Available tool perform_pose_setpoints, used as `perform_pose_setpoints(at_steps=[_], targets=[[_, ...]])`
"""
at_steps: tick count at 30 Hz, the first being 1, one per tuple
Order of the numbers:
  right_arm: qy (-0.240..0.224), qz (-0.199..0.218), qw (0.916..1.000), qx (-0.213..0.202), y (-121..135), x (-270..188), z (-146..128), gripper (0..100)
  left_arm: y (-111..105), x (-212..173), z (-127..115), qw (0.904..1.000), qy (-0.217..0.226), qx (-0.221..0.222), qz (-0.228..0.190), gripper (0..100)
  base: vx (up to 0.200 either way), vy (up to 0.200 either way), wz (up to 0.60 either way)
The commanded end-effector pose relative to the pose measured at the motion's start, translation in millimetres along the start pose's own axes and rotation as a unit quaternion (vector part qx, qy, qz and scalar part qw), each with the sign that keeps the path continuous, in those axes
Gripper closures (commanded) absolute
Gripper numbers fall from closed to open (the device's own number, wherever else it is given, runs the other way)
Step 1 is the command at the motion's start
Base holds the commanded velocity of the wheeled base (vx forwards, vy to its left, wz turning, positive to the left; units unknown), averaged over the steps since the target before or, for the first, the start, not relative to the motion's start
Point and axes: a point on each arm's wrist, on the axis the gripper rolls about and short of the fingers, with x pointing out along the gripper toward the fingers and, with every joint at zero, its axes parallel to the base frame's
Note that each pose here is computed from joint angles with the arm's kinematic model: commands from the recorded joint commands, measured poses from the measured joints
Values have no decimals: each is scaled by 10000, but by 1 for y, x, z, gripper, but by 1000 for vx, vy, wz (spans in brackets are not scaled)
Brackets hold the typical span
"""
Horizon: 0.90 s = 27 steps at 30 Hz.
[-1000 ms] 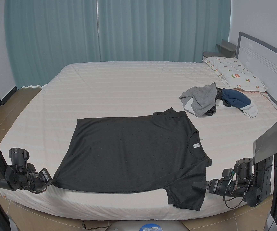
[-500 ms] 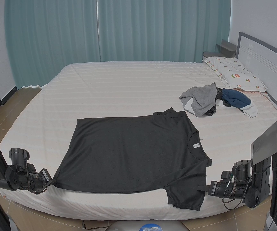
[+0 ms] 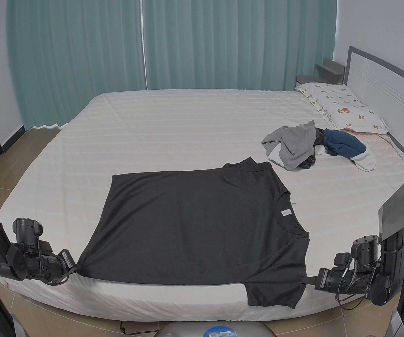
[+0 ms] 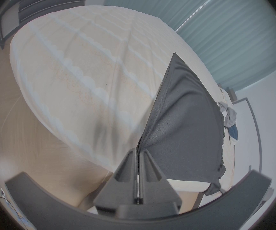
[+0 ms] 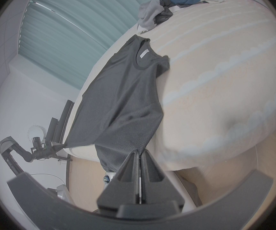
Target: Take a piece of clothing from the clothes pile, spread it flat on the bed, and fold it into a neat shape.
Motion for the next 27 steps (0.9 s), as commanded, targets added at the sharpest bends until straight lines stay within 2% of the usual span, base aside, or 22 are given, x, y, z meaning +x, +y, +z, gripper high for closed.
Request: perform_pose_setpoints(at_steps=[1,7,12,16,21,27], targets=[[-25,-156,9998,71,1,-12,0,100,4,-6,-10,9995,103,292,90,100,0,0,0],[165,-287,9994,69,6,-22,-2,100,6,-15,-15,9990,101,405,143,100,0,0,0],[529,-497,9973,-93,6,-28,-10,100,11,-20,-23,9970,183,705,252,100,0,0,0],[625,-781,9949,-95,5,-32,-13,100,13,-24,-28,9959,227,829,273,100,0,0,0],[741,-878,9933,-151,8,-39,-16,100,15,-26,-34,9936,341,1027,313,100,0,0,0],[999,-998,9898,-164,12,-55,-21,100,20,-31,-45,9868,417,1391,711,100,0,0,0]])
